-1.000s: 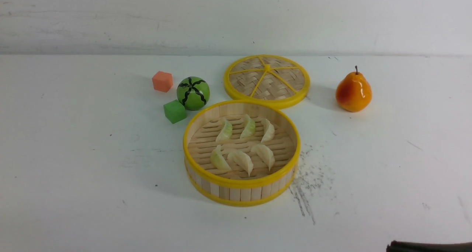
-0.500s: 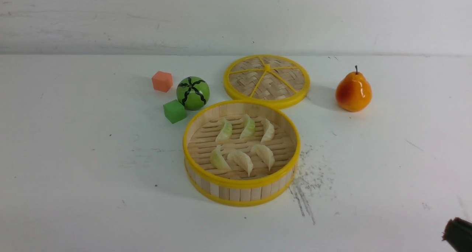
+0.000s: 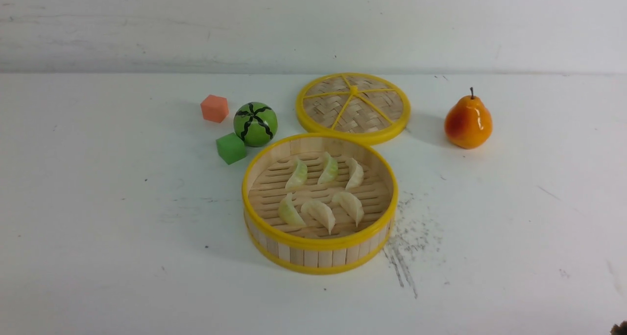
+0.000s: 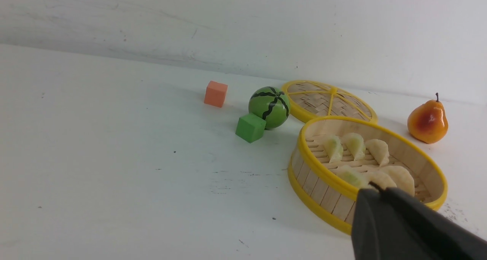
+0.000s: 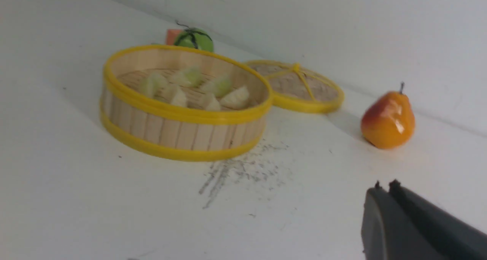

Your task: Put the dumplings into the steamer on the white table.

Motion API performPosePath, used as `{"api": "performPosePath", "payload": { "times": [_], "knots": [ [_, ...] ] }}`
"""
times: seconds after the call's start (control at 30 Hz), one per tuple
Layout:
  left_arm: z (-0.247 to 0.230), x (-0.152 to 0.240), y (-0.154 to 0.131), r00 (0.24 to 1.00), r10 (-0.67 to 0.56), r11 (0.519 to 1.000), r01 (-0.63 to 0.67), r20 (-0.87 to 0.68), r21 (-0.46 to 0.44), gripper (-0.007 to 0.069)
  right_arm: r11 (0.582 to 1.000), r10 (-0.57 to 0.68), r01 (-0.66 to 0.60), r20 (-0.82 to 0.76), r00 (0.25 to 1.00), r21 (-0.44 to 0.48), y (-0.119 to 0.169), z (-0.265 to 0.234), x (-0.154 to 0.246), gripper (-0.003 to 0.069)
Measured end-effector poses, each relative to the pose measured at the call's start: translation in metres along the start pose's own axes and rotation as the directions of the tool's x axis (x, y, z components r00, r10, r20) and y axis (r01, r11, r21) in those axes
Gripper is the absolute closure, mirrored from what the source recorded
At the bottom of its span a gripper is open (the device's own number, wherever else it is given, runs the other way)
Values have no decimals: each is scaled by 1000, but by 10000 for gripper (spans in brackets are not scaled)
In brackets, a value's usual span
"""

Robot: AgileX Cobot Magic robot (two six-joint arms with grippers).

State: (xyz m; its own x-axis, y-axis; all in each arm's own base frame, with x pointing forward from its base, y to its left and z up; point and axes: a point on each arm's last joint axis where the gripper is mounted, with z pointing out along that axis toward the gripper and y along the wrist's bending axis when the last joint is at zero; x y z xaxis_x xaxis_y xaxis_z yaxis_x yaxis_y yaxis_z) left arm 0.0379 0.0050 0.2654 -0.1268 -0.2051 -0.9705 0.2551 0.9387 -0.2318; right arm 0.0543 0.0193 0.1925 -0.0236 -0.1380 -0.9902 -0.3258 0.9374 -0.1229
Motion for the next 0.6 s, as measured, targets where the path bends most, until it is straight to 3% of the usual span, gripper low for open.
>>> {"api": "performPosePath", "payload": {
  "times": [0.03,0.07,0.1,0.23,0.37,0.6],
  "knots": [
    [0,0,0,1000,0,1000,0,0,0,634,999,29,-29,-4,1000,25,-2,0,1,664],
    [0,0,0,1000,0,1000,0,0,0,634,997,76,-76,-8,997,-11,-4,-1,1,664],
    [0,0,0,1000,0,1000,0,0,0,633,988,122,-120,-17,992,97,-6,-1,3,664],
    [0,0,0,1000,0,1000,0,0,0,629,967,212,-195,-90,973,166,-9,-2,11,664],
    [0,0,0,1000,0,1000,0,0,0,629,958,246,-210,-187,951,194,-8,-4,20,664],
    [0,0,0,1000,0,1000,0,0,0,625,954,256,-211,-210,943,215,-8,-5,21,664]
  ]
}}
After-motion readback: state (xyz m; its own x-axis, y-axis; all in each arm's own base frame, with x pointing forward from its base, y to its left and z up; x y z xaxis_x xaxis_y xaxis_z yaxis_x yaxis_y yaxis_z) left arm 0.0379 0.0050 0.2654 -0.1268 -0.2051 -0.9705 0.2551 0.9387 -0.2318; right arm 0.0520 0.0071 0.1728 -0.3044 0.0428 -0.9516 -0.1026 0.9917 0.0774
